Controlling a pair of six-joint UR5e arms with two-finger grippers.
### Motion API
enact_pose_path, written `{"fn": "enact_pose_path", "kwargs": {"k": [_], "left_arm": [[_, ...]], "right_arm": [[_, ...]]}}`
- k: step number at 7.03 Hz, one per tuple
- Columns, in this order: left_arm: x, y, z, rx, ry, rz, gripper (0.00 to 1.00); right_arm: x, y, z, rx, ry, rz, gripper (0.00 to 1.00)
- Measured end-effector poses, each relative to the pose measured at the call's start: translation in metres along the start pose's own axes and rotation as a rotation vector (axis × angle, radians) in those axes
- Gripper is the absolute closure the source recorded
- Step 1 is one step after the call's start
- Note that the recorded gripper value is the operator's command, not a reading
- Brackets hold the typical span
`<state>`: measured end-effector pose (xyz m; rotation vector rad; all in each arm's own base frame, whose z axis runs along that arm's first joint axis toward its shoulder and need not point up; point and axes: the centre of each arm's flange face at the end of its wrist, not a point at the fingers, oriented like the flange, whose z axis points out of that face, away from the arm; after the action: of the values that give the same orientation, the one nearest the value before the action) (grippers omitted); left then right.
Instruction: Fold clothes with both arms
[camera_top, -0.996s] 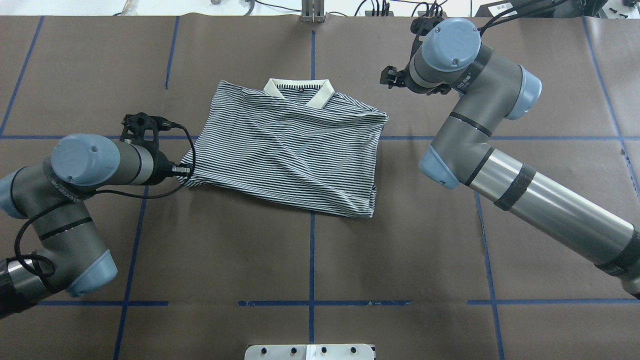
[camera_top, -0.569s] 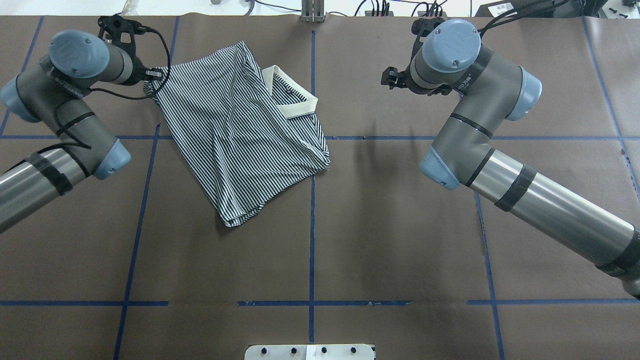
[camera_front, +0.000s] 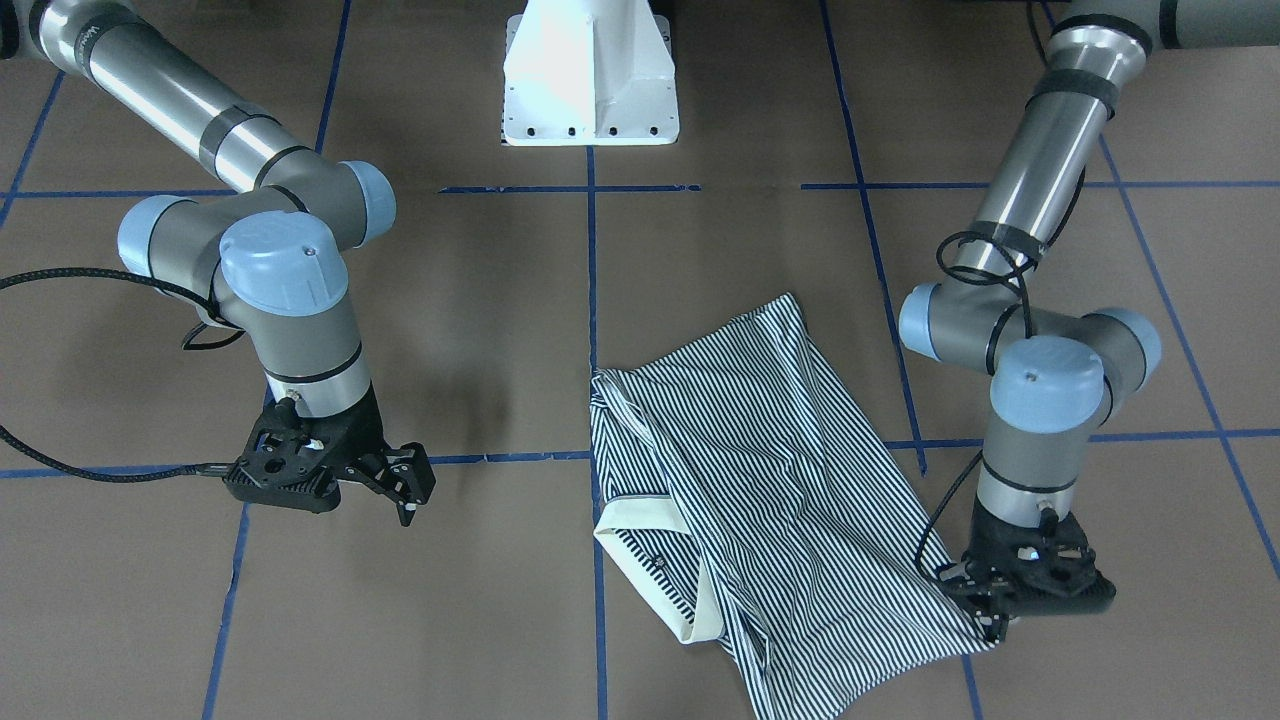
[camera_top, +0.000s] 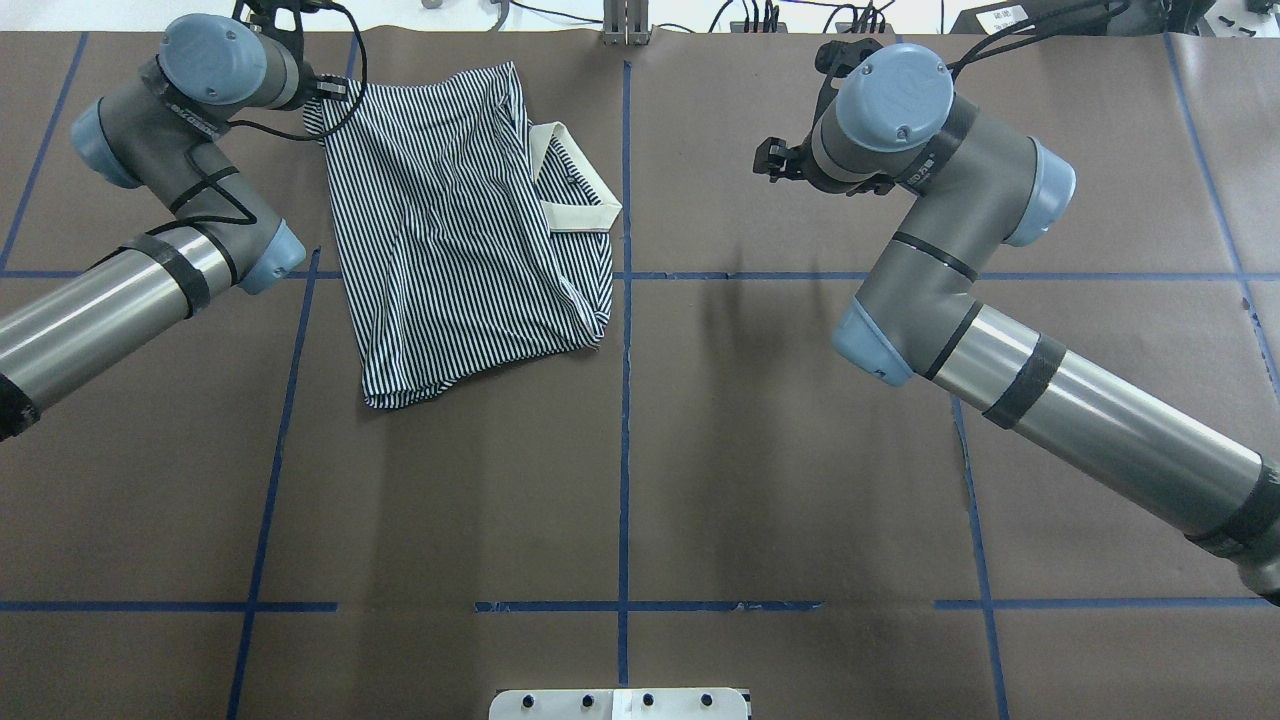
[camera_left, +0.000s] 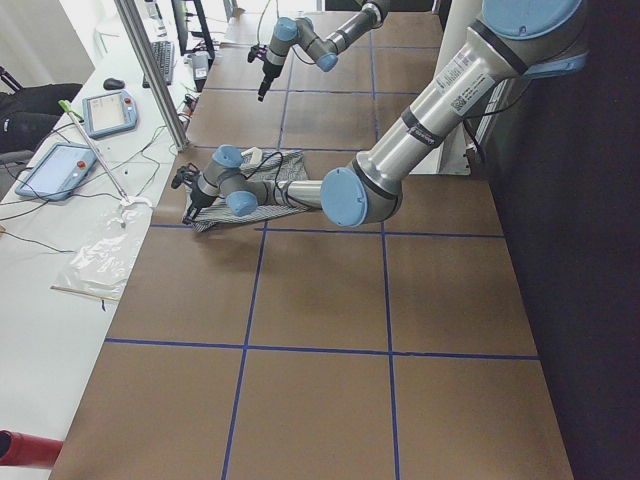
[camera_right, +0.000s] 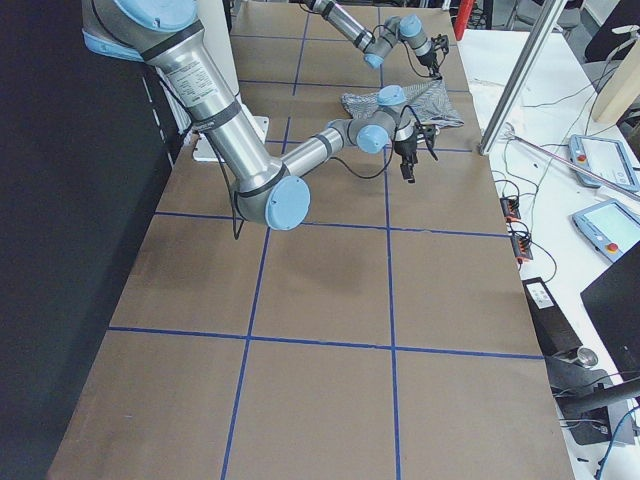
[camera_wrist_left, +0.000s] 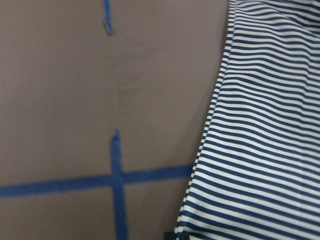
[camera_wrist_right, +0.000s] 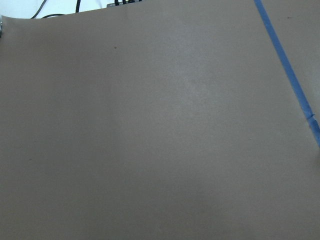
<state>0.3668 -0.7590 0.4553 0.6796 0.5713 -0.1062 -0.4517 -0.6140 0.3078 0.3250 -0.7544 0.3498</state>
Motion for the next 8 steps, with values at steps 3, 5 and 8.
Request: {"fn": "enact_pose_path", "kwargs": {"k": [3, 5, 8], "left_arm": [[-0.082, -0.005, -0.048, -0.019, 0.146, 0.187, 0.00], [-0.085, 0.002, -0.069, -0.007, 0.197, 0.177, 0.00], [-0.082, 0.010, -0.071, -0.011, 0.209, 0.171, 0.00]], "right_arm": [[-0.074, 0.013, -0.012, 0.049, -0.036, 0.121, 0.39], [-0.162, 0.032, -0.006, 0.075, -0.044, 0.277, 0.39], [-0.227, 0.069, 0.032, 0.141, -0.081, 0.390, 0.30]]}}
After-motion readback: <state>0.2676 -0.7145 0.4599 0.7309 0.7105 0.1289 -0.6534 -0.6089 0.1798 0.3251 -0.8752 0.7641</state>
